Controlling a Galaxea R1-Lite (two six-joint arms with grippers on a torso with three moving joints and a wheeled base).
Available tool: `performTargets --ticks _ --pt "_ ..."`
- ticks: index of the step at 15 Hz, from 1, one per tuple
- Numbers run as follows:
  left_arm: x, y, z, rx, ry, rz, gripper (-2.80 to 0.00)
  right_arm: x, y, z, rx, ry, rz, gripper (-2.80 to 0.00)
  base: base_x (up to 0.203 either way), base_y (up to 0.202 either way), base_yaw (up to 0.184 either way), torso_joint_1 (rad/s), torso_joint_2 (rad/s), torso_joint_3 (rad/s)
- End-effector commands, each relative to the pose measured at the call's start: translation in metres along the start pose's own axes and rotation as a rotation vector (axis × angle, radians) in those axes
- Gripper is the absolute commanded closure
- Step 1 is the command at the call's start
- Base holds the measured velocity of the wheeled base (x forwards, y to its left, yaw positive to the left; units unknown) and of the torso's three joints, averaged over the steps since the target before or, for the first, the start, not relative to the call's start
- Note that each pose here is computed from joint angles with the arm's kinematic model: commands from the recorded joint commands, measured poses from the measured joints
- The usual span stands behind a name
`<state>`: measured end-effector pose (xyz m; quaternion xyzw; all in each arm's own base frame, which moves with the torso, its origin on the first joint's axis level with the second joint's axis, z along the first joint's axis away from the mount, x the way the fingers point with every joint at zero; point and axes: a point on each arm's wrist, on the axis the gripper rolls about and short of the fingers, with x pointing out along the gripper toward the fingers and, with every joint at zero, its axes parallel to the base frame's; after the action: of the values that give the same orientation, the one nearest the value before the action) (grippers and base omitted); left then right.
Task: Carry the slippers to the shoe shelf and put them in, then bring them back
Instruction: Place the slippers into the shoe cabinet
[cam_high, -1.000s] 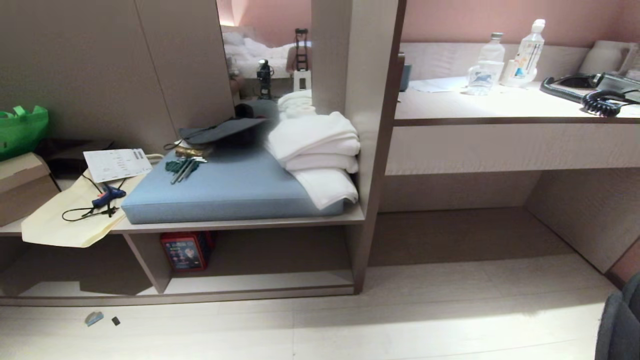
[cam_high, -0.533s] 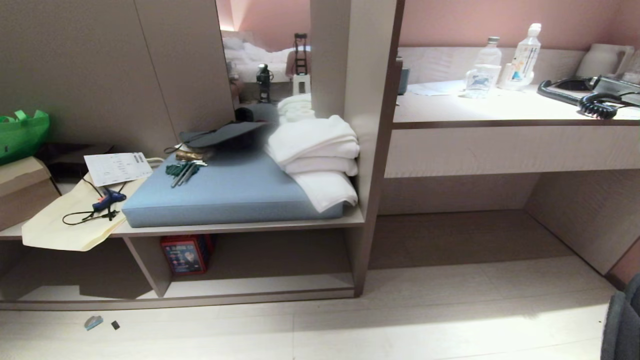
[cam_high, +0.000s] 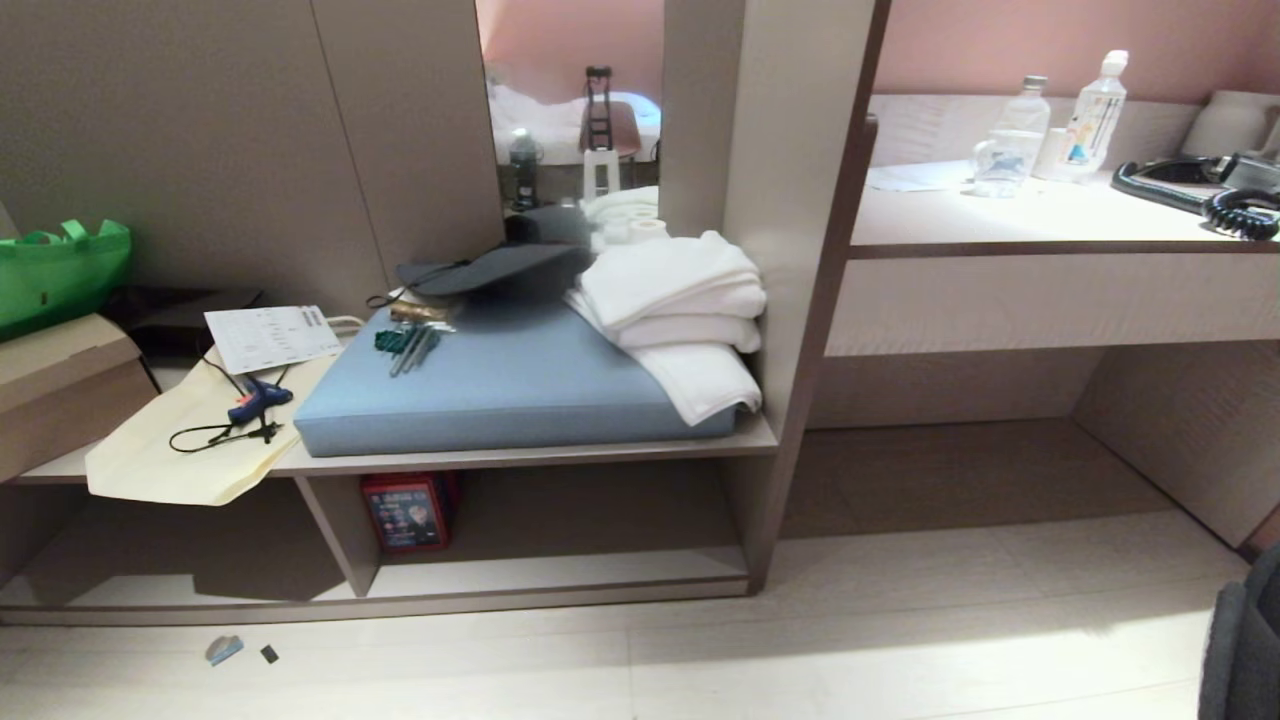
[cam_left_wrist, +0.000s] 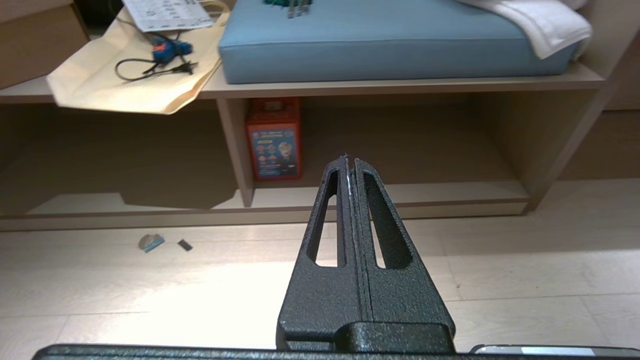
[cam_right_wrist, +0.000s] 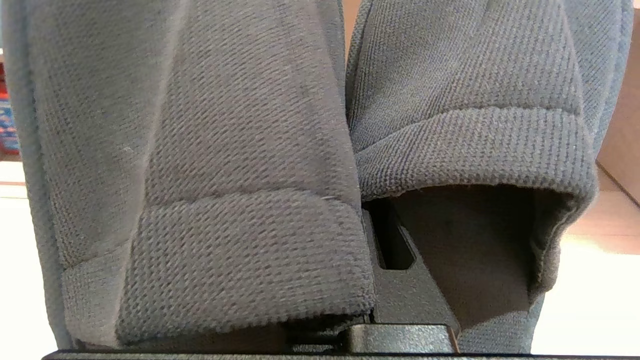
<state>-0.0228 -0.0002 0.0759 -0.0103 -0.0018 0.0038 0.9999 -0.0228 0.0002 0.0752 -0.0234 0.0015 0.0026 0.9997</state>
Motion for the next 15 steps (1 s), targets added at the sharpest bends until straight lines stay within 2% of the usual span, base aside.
performTargets --ticks 1,12,15 --pt "0.0001 0.0000 0.0001 -0.001 0.000 0.000 0.00 0.0002 0.0000 -0.0004 -0.001 0.003 0.001 0.00 0.000 0.195 -0.003 0.004 0.00 0.005" --pt "0.0001 0.0000 0.0001 -0.001 0.000 0.002 0.00 0.0002 0.0000 -0.0004 -0.001 0.003 0.001 0.00 0.000 0.196 -0.003 0.003 0.00 0.003" --pt "0.0001 0.0000 0.0001 -0.001 0.000 0.001 0.00 0.0001 0.0000 -0.0004 -0.002 0.001 0.001 0.00 0.000 0.086 -0.003 0.001 0.00 0.005"
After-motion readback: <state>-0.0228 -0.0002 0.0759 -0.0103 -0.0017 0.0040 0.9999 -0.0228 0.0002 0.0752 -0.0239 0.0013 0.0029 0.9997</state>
